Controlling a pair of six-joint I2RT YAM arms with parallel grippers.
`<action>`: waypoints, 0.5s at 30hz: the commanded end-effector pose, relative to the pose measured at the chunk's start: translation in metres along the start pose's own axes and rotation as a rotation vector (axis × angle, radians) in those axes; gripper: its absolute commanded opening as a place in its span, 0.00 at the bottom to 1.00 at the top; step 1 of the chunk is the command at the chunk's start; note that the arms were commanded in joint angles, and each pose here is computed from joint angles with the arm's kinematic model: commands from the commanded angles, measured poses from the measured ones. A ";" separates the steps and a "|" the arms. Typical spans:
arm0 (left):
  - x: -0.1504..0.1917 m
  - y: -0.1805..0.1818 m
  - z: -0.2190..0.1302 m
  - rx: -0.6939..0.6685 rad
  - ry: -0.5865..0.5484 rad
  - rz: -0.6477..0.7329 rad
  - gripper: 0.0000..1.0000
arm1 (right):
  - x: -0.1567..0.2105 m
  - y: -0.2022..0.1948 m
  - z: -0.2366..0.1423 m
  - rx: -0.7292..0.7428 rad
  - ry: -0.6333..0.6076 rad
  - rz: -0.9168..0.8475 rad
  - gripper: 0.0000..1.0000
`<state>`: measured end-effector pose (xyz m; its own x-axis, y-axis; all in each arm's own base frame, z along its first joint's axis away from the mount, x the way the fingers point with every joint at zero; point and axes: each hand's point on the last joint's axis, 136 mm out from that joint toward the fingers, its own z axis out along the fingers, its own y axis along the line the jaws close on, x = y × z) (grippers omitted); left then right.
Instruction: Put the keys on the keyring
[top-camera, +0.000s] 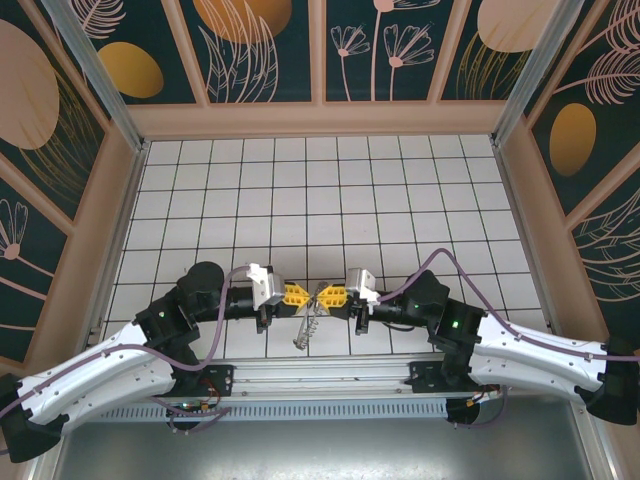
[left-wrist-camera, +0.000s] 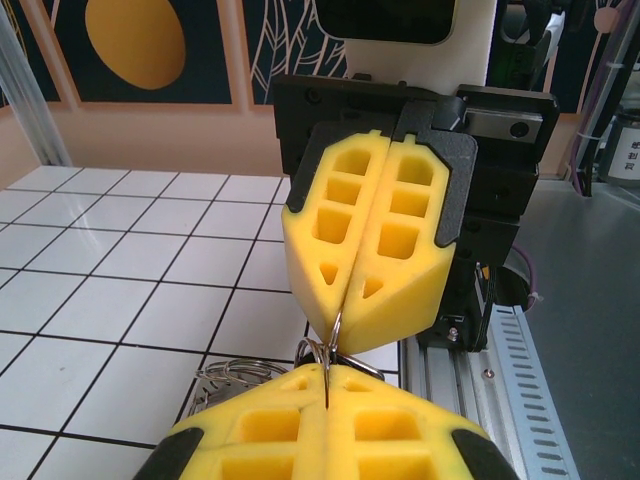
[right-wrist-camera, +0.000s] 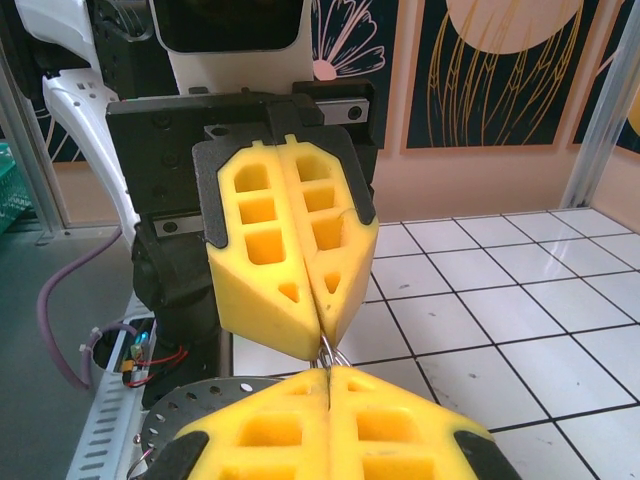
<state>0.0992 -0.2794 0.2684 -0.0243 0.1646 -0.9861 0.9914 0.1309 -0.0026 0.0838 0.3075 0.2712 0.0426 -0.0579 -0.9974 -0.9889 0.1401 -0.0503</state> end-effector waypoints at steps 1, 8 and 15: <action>-0.015 -0.004 0.000 0.023 -0.050 0.036 0.00 | -0.017 0.001 0.001 -0.011 -0.046 -0.032 0.00; -0.015 -0.004 -0.001 0.024 -0.053 0.029 0.00 | -0.011 0.002 0.002 -0.024 -0.025 -0.026 0.00; -0.016 -0.003 0.000 0.016 -0.056 0.009 0.00 | -0.009 0.004 -0.003 -0.023 -0.035 -0.026 0.00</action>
<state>0.0995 -0.2799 0.2672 -0.0292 0.1679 -0.9854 0.9914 0.1309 -0.0070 0.0837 0.3084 0.2687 0.0392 -0.0659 -0.9971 -0.9898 0.1344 -0.0478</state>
